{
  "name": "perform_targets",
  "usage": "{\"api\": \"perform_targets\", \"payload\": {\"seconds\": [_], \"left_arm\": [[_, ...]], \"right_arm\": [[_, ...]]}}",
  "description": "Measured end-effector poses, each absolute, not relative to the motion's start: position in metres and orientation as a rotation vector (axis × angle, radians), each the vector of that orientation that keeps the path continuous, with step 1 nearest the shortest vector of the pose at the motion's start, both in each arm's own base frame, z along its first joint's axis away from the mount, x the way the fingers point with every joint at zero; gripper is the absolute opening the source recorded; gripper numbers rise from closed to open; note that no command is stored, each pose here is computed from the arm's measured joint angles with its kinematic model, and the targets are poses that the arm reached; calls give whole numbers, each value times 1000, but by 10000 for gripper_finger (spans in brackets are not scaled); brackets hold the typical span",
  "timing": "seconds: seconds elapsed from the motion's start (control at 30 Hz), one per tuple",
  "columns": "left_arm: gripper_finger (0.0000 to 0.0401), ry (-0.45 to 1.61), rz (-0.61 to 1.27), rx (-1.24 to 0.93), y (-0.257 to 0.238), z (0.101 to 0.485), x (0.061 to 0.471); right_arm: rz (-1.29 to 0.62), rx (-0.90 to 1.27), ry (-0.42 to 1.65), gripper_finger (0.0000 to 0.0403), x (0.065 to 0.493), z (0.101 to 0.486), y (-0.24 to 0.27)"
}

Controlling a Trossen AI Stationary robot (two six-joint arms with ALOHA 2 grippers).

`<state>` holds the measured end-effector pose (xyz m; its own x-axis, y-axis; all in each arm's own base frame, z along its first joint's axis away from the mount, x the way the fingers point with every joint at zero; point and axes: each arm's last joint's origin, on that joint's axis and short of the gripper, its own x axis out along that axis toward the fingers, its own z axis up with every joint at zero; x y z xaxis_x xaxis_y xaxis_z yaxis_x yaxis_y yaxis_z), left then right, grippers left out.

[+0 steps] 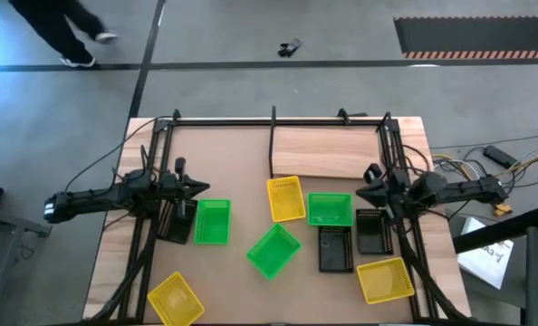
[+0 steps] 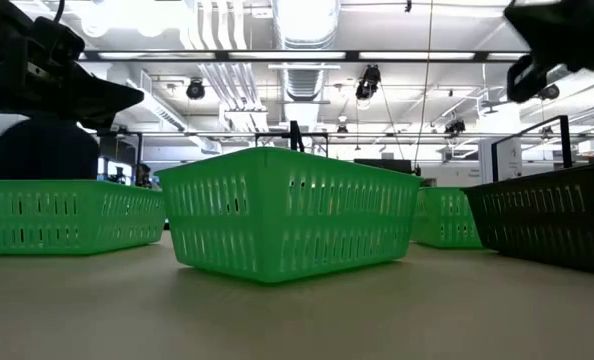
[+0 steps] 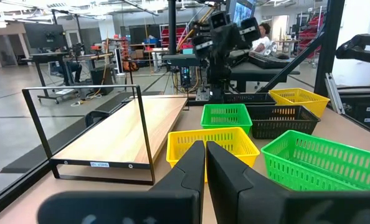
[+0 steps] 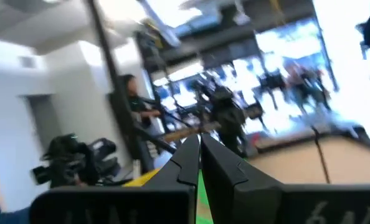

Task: Stack baskets on shelf by color
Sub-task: Put the top yellow bin on the shelf

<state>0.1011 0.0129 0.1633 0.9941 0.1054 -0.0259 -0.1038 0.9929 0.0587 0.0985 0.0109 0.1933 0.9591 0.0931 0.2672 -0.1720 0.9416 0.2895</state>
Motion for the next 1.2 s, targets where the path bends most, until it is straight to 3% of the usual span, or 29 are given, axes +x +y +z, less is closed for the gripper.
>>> {"api": "perform_targets", "payload": {"seconds": [0.13, 0.33, 0.67, 0.83, 1.2], "left_arm": [[0, 29, 105, 57, 13, 163, 101], [0, 29, 108, 57, 13, 163, 101], [0, 29, 107, 58, 13, 163, 101], [0, 28, 107, 58, 13, 163, 101], [0, 29, 103, 55, 13, 163, 101]], "right_arm": [[95, 408, -166, 9, 111, 187, 11], [-16, 372, 151, 18, 160, 196, 16], [70, 108, 646, 108, 274, 226, 32], [137, 23, 918, 140, 316, 219, 38], [160, -159, 1265, 116, 373, 198, 44]]}}
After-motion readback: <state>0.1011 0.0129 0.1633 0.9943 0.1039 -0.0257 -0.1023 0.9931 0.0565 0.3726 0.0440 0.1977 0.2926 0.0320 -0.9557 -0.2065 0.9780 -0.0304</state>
